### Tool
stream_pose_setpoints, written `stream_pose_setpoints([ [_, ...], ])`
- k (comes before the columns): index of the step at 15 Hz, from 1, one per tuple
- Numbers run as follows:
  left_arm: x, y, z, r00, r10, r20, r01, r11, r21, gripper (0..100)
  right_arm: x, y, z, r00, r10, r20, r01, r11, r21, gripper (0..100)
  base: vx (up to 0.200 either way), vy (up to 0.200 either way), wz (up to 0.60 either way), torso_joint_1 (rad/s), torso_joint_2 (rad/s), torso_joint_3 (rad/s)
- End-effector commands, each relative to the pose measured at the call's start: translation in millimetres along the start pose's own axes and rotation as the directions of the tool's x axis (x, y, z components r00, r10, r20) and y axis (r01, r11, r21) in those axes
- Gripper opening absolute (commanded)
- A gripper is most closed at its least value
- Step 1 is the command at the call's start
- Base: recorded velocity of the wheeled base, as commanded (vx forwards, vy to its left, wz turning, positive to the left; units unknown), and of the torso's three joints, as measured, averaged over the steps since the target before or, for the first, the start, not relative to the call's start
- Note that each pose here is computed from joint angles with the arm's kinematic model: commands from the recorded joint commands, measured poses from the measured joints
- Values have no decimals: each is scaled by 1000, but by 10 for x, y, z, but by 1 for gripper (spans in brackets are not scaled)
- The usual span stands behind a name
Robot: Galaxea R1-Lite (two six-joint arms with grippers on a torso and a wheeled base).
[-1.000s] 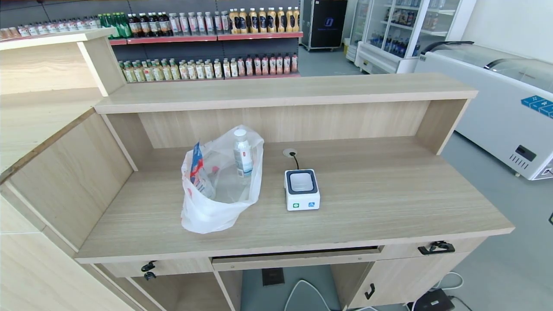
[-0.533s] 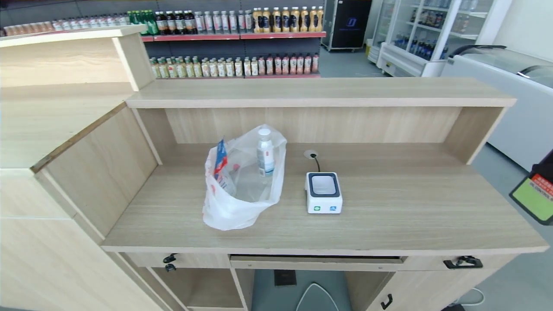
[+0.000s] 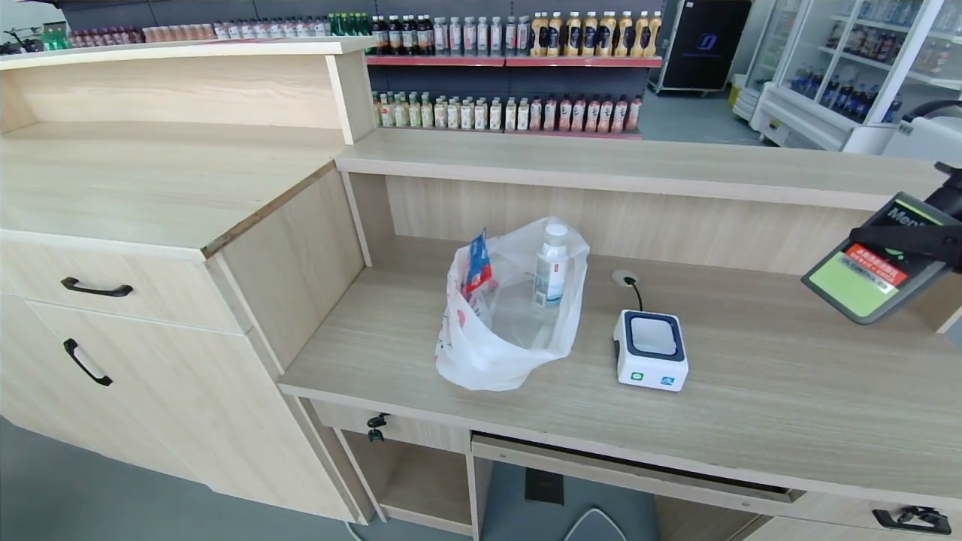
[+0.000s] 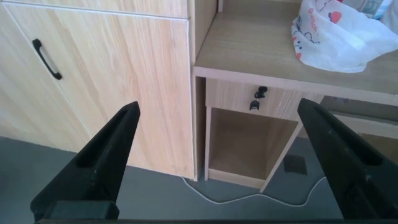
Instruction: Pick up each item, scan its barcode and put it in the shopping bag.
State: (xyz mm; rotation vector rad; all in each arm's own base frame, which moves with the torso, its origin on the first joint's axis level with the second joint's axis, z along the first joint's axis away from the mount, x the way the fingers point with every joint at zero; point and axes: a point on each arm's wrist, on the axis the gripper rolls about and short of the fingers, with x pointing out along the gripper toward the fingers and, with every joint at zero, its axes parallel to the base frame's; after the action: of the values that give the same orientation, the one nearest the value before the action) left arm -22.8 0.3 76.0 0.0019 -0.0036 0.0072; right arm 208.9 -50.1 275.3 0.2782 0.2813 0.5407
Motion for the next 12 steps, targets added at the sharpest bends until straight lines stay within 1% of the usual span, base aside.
stream_pose_setpoints([
  [1,0,0,0,1000,0,1,0,1000,0,100,129,-443,-124,998,52,-39,-48,993,104,0,0,0,0,0,0,0],
  [2,0,0,0,1000,0,1,0,1000,0,100,164,-521,-160,996,77,-51,-70,989,129,0,0,0,0,0,0,0],
  [4,0,0,0,1000,0,1,0,1000,0,100,234,-687,-235,994,82,-72,-68,982,178,0,0,0,0,0,0,0],
  [5,0,0,0,1000,0,1,0,1000,0,100,257,-726,-256,993,90,-78,-74,979,190,0,0,0,0,0,0,0],
  [6,0,0,0,1000,0,1,0,1000,0,100,301,-793,-269,989,123,-82,-104,973,205,0,0,0,0,0,0,0],
  [9,0,0,0,1000,0,1,0,1000,0,100,411,-908,-316,980,179,-89,-156,963,219,0,0,0,0,0,0,0],
  [12,0,0,0,1000,0,1,0,1000,0,100,572,-1012,-361,975,203,-89,-183,963,196,0,0,0,0,0,0,0],
])
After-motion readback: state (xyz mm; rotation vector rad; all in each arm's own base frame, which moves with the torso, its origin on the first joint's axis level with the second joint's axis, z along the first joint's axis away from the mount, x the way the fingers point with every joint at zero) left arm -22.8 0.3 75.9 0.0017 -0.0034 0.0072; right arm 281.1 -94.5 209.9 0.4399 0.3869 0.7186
